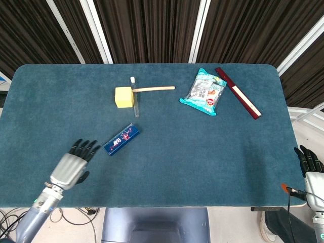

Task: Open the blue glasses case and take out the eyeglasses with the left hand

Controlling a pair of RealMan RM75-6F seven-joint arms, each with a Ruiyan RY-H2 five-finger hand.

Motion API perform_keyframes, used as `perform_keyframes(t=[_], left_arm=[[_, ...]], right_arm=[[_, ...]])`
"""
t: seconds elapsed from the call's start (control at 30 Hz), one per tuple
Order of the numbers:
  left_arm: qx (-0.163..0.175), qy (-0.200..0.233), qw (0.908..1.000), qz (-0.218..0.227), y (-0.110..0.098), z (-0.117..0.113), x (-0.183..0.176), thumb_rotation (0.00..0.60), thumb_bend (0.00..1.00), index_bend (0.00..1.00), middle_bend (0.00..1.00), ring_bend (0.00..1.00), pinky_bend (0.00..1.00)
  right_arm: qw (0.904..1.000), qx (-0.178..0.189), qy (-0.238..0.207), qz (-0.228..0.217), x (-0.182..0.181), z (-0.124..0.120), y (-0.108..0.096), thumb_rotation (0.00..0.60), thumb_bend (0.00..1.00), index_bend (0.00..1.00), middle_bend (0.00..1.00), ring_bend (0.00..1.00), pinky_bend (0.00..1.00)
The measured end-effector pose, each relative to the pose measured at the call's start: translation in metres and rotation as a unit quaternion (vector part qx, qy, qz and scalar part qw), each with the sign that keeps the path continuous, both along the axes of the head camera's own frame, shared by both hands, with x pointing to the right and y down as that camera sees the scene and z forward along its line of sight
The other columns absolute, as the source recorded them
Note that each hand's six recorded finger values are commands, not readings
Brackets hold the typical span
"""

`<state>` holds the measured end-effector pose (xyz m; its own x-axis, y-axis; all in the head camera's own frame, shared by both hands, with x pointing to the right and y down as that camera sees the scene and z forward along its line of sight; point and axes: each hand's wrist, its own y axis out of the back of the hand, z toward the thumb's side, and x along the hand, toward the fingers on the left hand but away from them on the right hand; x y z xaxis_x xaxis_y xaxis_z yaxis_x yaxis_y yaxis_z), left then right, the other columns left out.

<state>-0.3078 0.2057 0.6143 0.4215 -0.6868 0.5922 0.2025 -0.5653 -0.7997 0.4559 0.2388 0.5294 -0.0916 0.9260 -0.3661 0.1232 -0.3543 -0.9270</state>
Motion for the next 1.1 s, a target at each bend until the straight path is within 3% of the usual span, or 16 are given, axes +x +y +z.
perform_keyframes(t=[0.17, 0.43, 0.87, 1.1], left_arm=[[-0.03, -0.015, 0.9958, 0.085, 0.012, 0.016, 0.038, 0.6, 0.49, 0.0, 0.04, 0.0, 0.02], [-0.06, -0.043, 0.9897, 0.123, 0.022, 0.043, 0.06, 0.6, 0.49, 0.0, 0.08, 0.0, 0.02], [-0.063, -0.098, 0.9886, 0.095, 0.005, 0.075, 0.046, 0.6, 0.49, 0.0, 0.1, 0.0, 0.02], [-0.057, -0.116, 0.9894, 0.067, -0.005, 0.078, 0.028, 0.6, 0.49, 0.0, 0.11, 0.0, 0.02]], right_arm=[[1.0, 0.0, -0.001, 0.003, 0.001, -0.001, 0.0, 0.6, 0.16, 0.0, 0.0, 0.0, 0.19], [1.0, -0.001, -0.002, 0.004, 0.002, -0.001, 0.0, 0.6, 0.16, 0.0, 0.0, 0.0, 0.19], [1.0, 0.0, -0.003, 0.004, 0.001, -0.001, 0.001, 0.6, 0.16, 0.0, 0.0, 0.0, 0.19], [1.0, 0.0, -0.003, 0.005, 0.001, -0.001, 0.001, 0.6, 0.16, 0.0, 0.0, 0.0, 0.19]])
